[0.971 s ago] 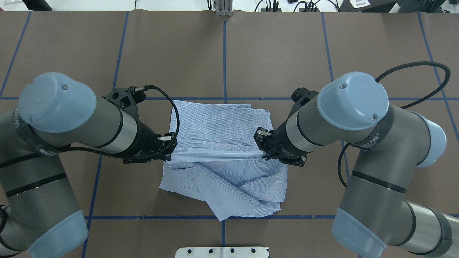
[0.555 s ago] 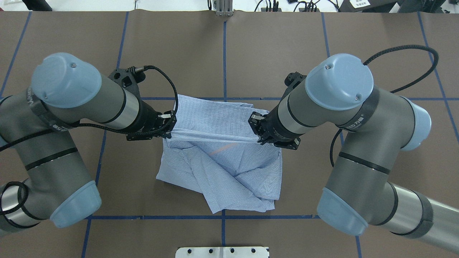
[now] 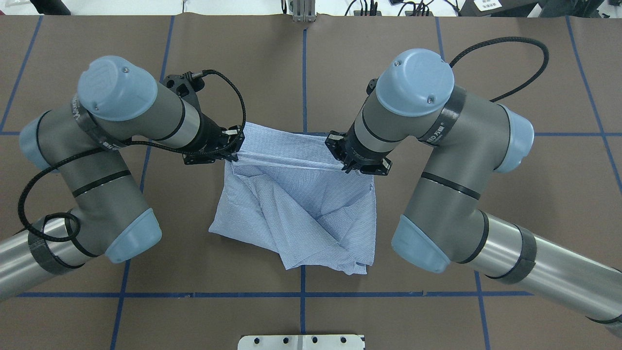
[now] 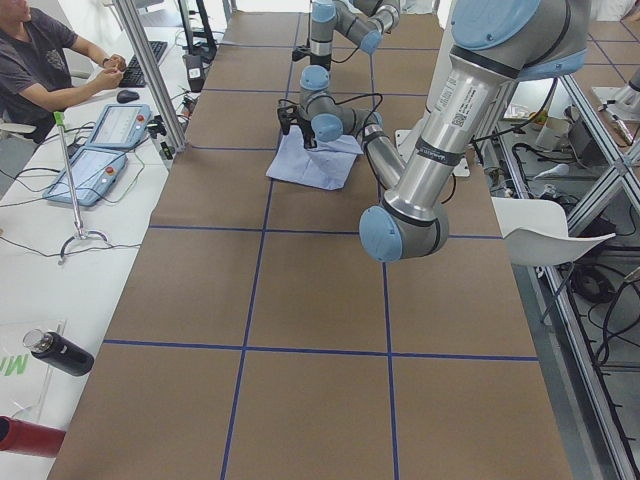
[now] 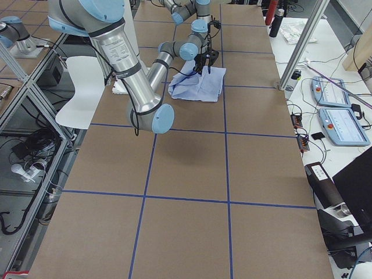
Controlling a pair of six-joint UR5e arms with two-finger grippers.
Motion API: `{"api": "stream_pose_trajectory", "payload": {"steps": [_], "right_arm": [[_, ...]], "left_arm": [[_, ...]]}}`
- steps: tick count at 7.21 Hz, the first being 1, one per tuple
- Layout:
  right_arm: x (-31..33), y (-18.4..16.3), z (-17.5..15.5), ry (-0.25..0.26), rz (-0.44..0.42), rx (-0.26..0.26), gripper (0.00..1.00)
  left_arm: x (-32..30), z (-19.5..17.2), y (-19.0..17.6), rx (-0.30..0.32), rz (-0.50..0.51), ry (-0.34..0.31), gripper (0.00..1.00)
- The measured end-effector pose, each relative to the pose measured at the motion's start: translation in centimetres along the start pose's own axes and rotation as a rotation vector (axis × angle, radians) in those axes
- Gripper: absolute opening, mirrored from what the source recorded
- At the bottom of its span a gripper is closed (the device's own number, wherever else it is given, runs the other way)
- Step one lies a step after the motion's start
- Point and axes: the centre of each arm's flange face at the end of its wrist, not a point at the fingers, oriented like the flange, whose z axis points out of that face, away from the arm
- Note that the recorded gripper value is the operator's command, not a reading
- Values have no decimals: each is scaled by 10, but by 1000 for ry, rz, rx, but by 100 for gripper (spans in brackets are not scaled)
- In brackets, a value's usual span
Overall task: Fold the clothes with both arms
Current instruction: 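Lift the near edge with both grippers and carry it toward the far edge, then lay the edge down near the far edge and open both grippers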
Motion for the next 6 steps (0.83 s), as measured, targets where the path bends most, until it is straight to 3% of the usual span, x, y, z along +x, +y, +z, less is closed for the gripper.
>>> {"api": "stream_pose_trajectory", "payload": {"steps": [3,6], "right_arm": [[-17,-34,48,0,-6,15,0],[-24,-48,74,30,4,19,0]], "left_arm": [[0,39,-28,15,-4,20,0],[12,69,-45,20,-3,40,0]]}}
